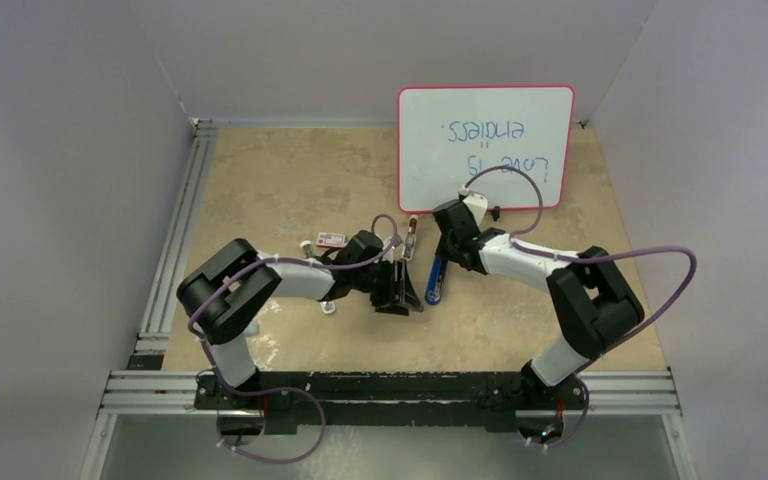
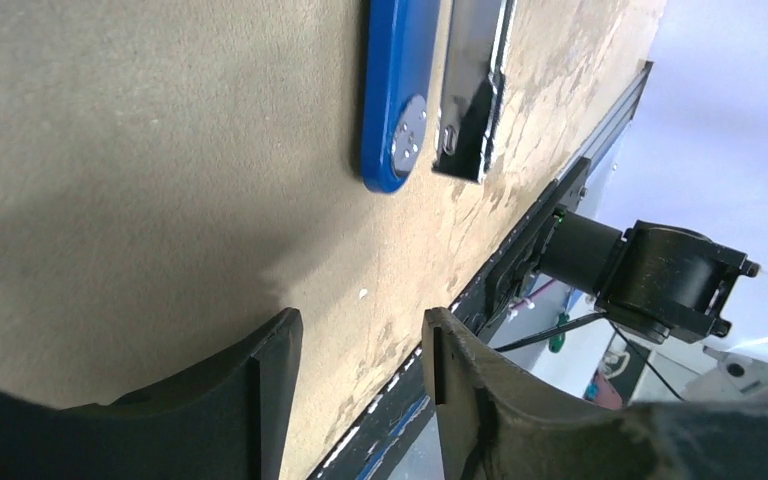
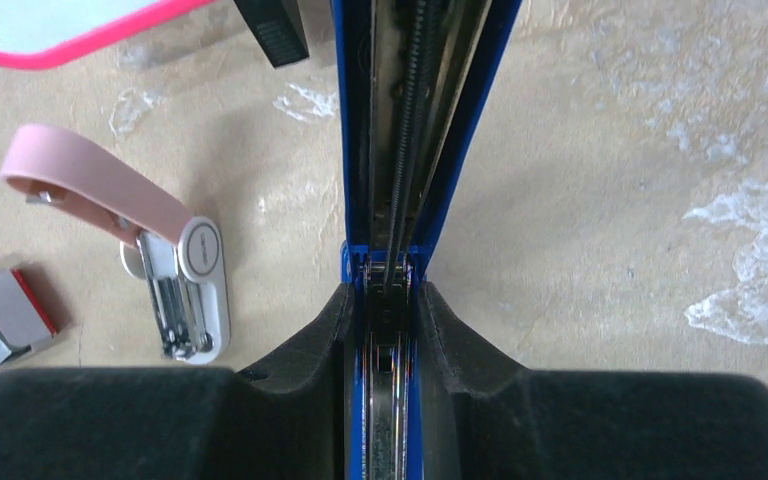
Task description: Load the staples into the stapler
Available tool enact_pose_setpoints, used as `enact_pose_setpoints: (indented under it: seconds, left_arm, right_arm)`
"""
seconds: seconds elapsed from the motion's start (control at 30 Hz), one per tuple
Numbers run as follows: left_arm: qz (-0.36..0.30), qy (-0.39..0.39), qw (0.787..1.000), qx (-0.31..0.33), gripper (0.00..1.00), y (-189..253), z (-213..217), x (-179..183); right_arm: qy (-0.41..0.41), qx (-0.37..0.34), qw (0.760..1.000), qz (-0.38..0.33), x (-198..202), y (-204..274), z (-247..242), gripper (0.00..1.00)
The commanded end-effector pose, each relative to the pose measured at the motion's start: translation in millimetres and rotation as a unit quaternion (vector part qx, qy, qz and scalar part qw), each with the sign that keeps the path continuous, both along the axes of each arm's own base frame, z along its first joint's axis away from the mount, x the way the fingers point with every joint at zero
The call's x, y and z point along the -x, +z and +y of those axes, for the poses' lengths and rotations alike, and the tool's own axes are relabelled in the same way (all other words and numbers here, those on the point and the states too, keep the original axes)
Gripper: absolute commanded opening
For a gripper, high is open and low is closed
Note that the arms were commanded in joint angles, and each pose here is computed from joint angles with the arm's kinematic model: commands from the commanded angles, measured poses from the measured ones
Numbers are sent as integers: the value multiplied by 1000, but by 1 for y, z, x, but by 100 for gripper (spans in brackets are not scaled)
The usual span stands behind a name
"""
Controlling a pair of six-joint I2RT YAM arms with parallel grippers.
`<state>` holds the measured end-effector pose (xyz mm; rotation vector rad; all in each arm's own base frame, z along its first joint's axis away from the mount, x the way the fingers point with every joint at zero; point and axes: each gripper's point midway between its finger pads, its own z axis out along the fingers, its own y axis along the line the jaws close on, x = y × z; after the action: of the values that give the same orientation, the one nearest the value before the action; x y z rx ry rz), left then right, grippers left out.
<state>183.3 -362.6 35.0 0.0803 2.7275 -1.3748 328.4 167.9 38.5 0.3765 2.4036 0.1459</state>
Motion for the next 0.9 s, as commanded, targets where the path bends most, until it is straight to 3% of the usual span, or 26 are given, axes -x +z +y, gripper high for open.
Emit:
enact_pose_setpoints:
  seconds: [0.0,0.3,0.47,0.87]
  left_arm:
    - [-59,17,998,-13,49,19,8,-12]
    - [-132,55,989,-47,51,50,24,-32]
    - [-153,68,985,-50,52,64,29,-37]
    - [-183,75,979,-56,57,86,37,-41]
  right_arm:
    - [-12,23,999,-42,-29,21,5,14]
    - [67,42,996,-44,-46,17,32,23]
    - [69,53,996,-35,-51,11,34,28]
    - [61,24,997,-43,-52,37,41,50]
